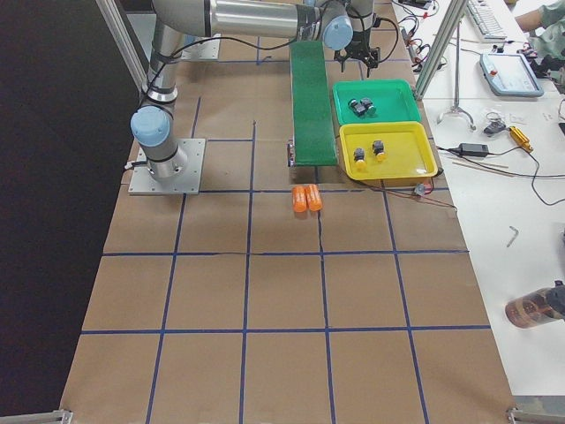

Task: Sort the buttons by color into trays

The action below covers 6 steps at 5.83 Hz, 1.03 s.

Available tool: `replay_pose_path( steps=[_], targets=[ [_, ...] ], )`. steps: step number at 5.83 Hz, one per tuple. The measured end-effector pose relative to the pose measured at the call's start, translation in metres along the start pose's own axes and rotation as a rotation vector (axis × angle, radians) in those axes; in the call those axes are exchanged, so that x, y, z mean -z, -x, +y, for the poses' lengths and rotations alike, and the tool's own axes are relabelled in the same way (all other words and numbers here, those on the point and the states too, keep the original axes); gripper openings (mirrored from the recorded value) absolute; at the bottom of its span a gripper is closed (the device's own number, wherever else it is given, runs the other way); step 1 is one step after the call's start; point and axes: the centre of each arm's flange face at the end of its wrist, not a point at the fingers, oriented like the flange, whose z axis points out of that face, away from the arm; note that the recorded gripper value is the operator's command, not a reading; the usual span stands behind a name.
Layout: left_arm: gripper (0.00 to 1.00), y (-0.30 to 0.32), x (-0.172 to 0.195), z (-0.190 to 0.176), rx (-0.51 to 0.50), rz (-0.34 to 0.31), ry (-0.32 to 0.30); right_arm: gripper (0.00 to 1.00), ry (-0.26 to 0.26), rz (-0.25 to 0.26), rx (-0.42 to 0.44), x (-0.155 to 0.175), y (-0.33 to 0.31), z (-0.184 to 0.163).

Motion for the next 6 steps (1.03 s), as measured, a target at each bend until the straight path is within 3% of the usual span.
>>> replay_pose_path(
  steps=[2,3,4,6],
  targets=[
    [0.98,0.000,0.000,0.000,0.001,0.002,-0.001,1.00,0.140,-0.086,-0.474,0.056,0.030,0.054],
    [0.98,0.000,0.000,0.000,0.003,0.002,-0.002,1.00,0.196,-0.097,-0.651,0.074,0.047,0.074],
    [0.98,0.000,0.001,0.000,0.003,0.003,-0.003,1.00,0.221,-0.098,-0.743,0.087,0.062,0.092],
    [0.98,0.001,0.001,0.000,0.005,0.003,-0.003,1.00,0.193,-0.078,-0.824,0.106,0.084,0.124]
  ],
)
